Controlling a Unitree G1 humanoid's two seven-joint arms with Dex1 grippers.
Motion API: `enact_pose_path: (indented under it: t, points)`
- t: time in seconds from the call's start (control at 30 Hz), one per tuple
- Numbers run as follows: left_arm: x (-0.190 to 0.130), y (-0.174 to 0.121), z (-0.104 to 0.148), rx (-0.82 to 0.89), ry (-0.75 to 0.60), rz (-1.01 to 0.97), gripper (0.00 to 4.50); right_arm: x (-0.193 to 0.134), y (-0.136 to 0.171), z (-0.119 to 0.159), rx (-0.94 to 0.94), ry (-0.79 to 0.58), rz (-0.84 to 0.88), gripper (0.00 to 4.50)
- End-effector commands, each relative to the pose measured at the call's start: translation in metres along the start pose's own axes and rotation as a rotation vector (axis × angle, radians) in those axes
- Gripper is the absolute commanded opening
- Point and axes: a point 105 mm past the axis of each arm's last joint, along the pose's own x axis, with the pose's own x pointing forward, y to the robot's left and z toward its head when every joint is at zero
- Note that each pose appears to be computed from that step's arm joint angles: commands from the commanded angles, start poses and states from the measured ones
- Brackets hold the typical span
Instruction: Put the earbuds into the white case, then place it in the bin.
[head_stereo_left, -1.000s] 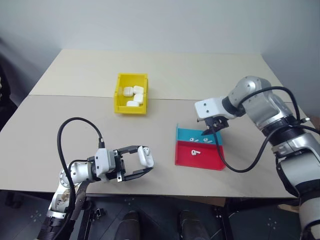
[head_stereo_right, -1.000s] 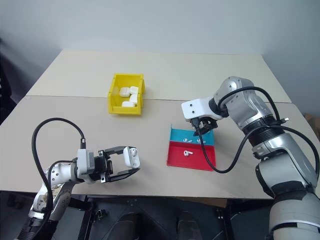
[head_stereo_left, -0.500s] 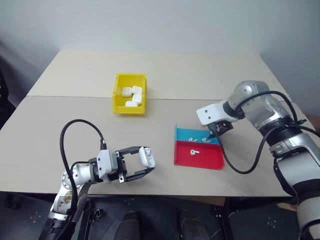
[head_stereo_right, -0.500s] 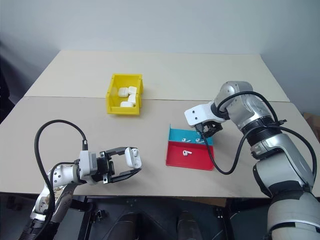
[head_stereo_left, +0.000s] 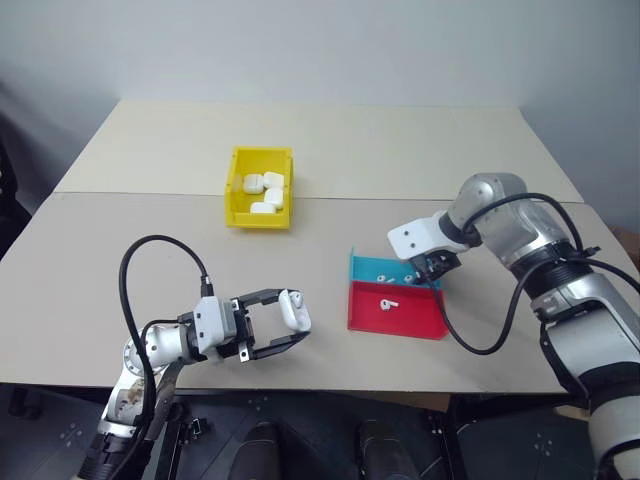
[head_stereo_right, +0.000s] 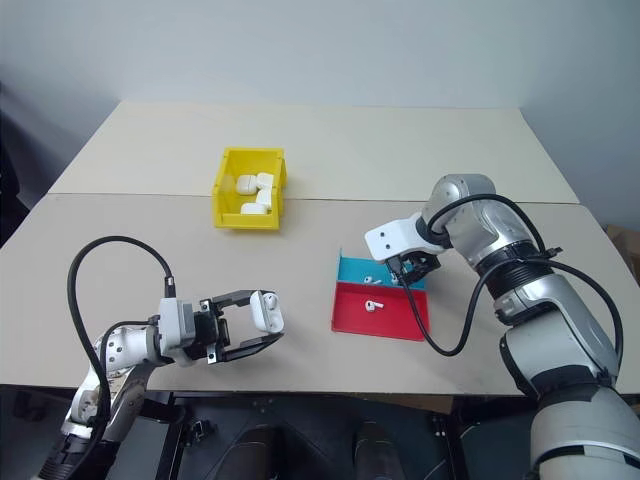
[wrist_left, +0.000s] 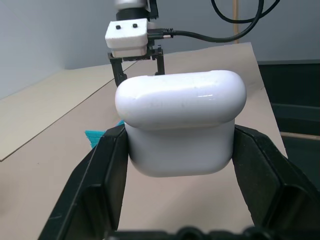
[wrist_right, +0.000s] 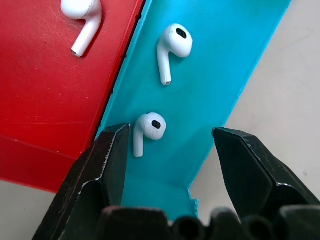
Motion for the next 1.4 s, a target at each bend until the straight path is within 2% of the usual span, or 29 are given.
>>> enact_pose_path:
  t: [0.03, 0.3, 0.43, 0.47, 0.93, 1.03, 1.2, 1.3, 1.4]
  points:
    - [0.0037, -0.0024, 0.0079, 0.042, -0.023, -0.013, 2.81, -0.0033, -0.0022, 0.0004, -0.020, 0.005, -0.017, 3.18]
    - [0.0046, -0.0022, 0.0078, 0.046, -0.022, -0.011, 2.81, 0.0010, -0.0028, -0.0015, -0.009, 0.015, -0.021, 3.18]
    - [0.0046, -0.0027, 0.0078, 0.045, -0.020, -0.014, 2.81, 0.0014, -0.0026, -0.0023, -0.014, 0.020, -0.024, 2.45]
    - [0.0047, -0.0028, 0.0079, 0.045, -0.020, -0.014, 2.81, 0.0013, -0.0024, -0.0025, -0.015, 0.021, -0.023, 2.07]
    - [0.0068, -0.0026, 0.0075, 0.049, -0.024, -0.015, 2.81, 0.0012, -0.0017, -0.0021, -0.023, 0.016, -0.021, 2.07]
    - [0.0066, -0.0019, 0.0078, 0.051, -0.025, -0.013, 2.81, 0.0018, -0.0015, -0.0013, -0.029, 0.014, -0.021, 1.53]
    - [0.0067, -0.0021, 0.0075, 0.052, -0.025, -0.011, 2.81, 0.0034, -0.0009, -0.0013, -0.028, 0.015, -0.021, 1.53]
    - [0.0072, -0.0022, 0.0076, 0.050, -0.026, -0.012, 2.81, 0.0039, 0.0003, -0.0015, -0.032, 0.016, -0.015, 0.99]
    - [0.0074, -0.0020, 0.0082, 0.050, -0.030, -0.014, 2.81, 0.0038, 0.0011, -0.0015, -0.038, 0.017, -0.011, 0.04]
